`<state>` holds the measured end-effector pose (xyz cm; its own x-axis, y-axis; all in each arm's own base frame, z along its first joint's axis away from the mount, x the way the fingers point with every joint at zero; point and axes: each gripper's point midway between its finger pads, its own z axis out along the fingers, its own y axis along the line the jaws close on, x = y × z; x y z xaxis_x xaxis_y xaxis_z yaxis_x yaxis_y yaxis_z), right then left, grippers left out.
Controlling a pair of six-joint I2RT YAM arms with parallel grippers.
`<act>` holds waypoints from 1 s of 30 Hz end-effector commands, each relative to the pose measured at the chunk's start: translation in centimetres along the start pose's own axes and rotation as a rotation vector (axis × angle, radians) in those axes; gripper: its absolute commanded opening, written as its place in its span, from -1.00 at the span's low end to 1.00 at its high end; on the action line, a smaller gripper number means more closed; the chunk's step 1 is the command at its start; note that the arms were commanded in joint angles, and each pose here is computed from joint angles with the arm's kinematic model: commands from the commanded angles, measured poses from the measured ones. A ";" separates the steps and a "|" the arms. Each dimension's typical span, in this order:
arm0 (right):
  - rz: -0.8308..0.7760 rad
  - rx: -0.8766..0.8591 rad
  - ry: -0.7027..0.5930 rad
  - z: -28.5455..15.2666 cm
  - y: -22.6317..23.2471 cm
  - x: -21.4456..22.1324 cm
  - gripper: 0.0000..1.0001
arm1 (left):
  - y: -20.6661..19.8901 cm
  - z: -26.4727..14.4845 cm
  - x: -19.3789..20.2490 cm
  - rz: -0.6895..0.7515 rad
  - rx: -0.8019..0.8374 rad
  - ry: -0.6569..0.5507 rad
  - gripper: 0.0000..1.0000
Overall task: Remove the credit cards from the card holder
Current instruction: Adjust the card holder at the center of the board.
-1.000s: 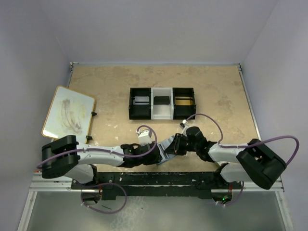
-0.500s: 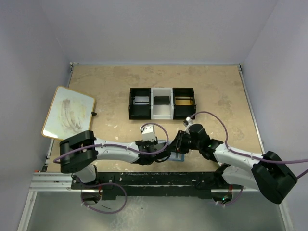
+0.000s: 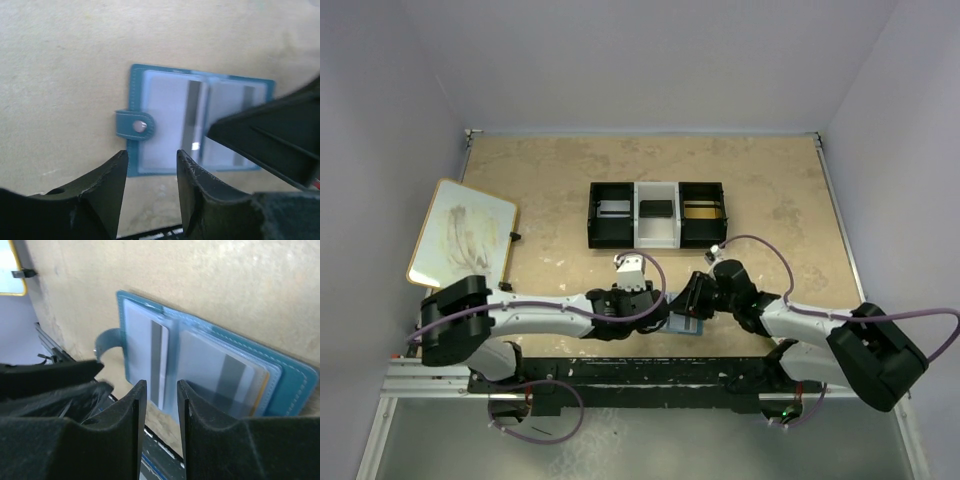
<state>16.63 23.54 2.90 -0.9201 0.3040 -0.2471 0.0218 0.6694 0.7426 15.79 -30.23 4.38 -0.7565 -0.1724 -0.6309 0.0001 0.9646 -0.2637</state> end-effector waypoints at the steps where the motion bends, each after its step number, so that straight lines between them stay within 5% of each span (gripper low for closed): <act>1: -0.018 -0.073 -0.066 0.5 2.1 -1.9 -0.31 | -4.1 -3.5 -2.1 0.049 0.225 0.017 -0.16; 7: 0.016 -0.011 -0.088 0.4 1.6 -2.6 -0.32 | -6.6 -3.3 -2.3 -0.020 0.391 0.089 -0.23; 15: 0.040 -0.046 -0.078 0.3 2.2 -2.3 -0.36 | -5.1 0.8 -0.9 -0.011 0.305 0.155 -0.36; 22: 0.069 -0.084 -0.062 0.6 2.2 -1.7 -0.41 | -1.8 2.0 -2.1 0.037 0.128 0.082 -0.40; 30: 0.087 -0.016 -0.042 1.2 0.7 -1.3 -0.42 | -0.7 2.5 -2.1 0.055 0.107 0.071 -0.35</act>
<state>17.94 24.22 2.92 -0.9008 0.3778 -0.2140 0.0849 0.6366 0.7665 17.95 -30.92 3.08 -0.8241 -0.1052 -0.5565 0.0902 0.9457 -0.3124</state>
